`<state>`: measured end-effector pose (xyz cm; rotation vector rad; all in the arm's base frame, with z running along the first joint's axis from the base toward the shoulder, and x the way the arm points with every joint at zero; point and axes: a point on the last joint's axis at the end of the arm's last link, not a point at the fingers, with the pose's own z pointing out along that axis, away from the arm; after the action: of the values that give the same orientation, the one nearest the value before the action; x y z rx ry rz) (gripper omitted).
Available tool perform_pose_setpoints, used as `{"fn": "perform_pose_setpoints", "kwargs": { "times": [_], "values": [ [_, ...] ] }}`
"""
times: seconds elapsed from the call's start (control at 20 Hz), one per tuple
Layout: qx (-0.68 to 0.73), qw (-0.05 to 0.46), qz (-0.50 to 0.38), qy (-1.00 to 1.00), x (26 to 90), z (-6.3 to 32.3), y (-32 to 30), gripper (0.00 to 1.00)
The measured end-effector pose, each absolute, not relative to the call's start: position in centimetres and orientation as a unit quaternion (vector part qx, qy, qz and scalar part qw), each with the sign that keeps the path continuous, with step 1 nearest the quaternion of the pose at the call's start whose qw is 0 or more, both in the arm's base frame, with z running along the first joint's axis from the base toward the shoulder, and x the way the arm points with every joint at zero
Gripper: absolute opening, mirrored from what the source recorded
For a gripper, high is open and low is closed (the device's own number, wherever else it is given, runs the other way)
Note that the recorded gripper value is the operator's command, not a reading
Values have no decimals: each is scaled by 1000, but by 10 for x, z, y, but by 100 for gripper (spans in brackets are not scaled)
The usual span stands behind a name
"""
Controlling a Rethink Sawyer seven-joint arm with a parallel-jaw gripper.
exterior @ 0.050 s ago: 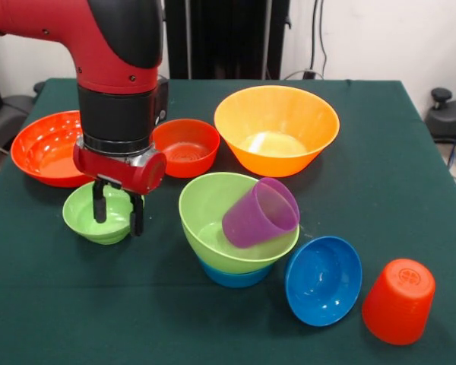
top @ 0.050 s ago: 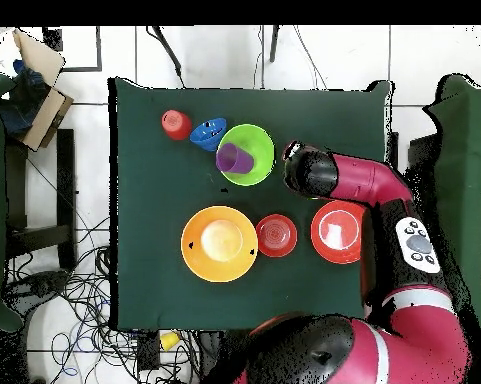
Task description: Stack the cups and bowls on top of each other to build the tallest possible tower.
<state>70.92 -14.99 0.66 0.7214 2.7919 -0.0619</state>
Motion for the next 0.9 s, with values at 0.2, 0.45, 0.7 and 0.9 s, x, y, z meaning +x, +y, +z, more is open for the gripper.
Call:
{"fn": "perform_pose_setpoints", "kwargs": {
  "times": [0.2,0.45,0.7,0.9],
  "values": [
    [242,143,-37,959,706,6,-155,100],
    [240,166,-55,955,702,6,-169,100],
    [243,175,-59,952,694,3,-176,100],
    [247,177,-59,951,685,-3,-176,100]
  ]
}}
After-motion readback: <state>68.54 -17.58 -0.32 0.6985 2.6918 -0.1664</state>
